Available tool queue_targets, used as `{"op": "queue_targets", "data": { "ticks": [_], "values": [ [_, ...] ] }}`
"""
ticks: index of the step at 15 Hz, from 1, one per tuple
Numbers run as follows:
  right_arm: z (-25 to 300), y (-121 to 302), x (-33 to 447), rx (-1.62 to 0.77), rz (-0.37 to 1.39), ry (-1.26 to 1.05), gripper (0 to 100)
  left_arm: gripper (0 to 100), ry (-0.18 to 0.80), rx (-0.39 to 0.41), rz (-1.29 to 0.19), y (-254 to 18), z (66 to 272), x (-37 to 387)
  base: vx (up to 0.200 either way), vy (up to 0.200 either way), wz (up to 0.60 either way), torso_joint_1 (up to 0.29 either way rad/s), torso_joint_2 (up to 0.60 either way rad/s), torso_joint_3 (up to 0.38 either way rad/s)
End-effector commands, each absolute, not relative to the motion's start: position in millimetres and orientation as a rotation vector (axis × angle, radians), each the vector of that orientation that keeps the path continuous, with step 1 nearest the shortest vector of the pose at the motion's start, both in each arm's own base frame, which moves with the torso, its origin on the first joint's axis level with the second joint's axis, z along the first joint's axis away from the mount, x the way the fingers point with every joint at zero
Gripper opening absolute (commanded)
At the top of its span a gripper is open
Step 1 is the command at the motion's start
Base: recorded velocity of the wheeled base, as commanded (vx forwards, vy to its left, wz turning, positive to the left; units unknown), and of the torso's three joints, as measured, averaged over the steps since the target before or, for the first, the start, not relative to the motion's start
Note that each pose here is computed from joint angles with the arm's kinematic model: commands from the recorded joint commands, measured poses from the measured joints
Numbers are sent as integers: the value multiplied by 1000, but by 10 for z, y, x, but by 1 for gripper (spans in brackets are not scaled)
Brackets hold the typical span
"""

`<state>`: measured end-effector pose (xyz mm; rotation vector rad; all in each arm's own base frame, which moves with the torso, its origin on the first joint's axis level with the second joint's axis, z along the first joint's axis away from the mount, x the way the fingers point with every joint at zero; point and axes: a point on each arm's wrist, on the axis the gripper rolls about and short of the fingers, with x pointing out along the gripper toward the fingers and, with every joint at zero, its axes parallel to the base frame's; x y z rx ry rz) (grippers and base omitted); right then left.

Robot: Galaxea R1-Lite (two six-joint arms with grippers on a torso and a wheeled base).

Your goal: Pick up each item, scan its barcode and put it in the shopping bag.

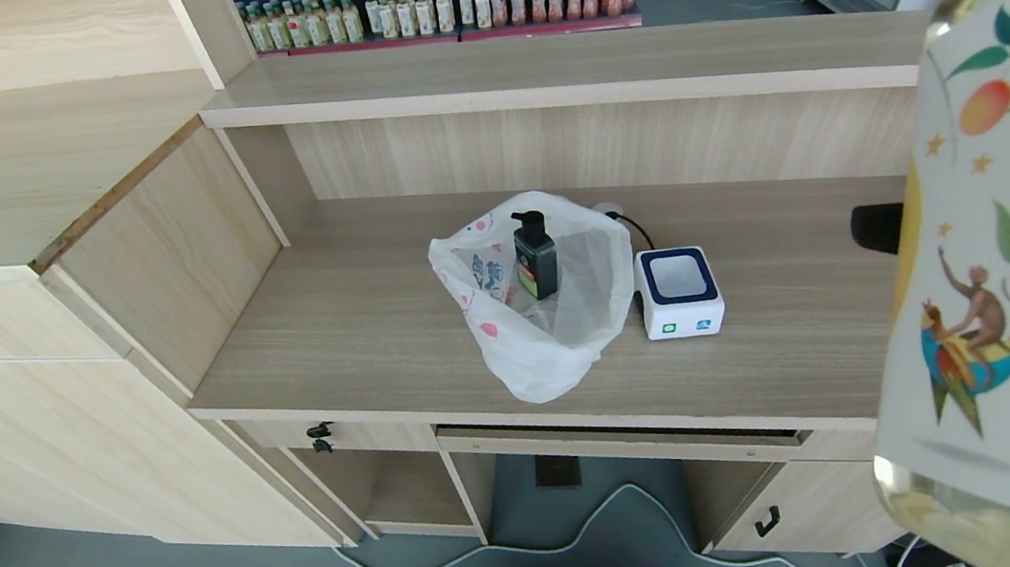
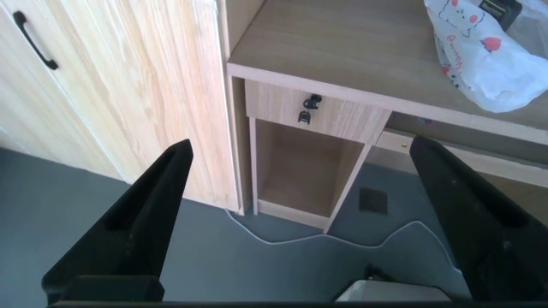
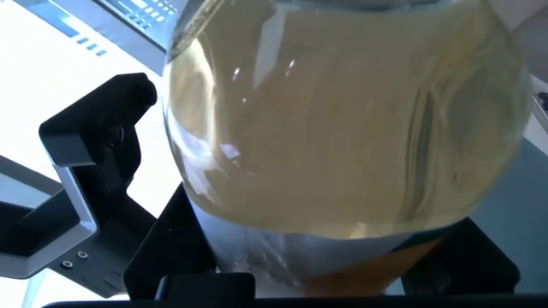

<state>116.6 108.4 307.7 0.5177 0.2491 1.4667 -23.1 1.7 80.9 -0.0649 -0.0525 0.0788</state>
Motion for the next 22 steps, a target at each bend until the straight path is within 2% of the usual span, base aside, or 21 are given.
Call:
{"op": "queue_targets", "data": {
  "ticks": [1, 3, 6, 9, 10, 11, 12, 18, 22],
  "values": [
    [3067, 1086, 1176, 517, 1460, 250, 0, 100, -53, -65, 80, 18, 809, -231, 0, 0, 0, 0, 0, 0],
    [3016, 1085, 1208, 495, 1440, 242, 0, 100, -53, -65, 80, 18, 809, -231, 0, 0, 0, 0, 0, 0],
    [2636, 872, 1688, 57, 1181, 15, 0, 100, -53, -65, 80, 18, 809, -231, 0, 0, 0, 0, 0, 0],
    [2315, 355, 2050, -546, 828, -159, 0, 100, -53, -65, 80, 18, 809, -231, 0, 0, 0, 0, 0, 0],
    [2287, 215, 2125, -717, 757, -203, 0, 100, -53, -65, 80, 18, 809, -231, 0, 0, 0, 0, 0, 0],
    [2286, 176, 2157, -786, 734, -226, 0, 100, -53, -65, 80, 18, 809, -231, 0, 0, 0, 0, 0, 0],
    [2302, -18, 2281, -953, 628, -273, 0, 100, -53, -65, 80, 18, 809, -231, 0, 0, 0, 0, 0, 0],
    [2293, -193, 2452, -1029, 540, -351, 0, 100, -53, -66, 80, 18, 809, -231, 0, 0, 0, 0, 0, 0],
    [2299, -270, 2802, -1188, 459, -448, 0, 100, -53, -65, 80, 18, 809, -231, 0, 0, 150, -1, 1, 1]
  ]
}}
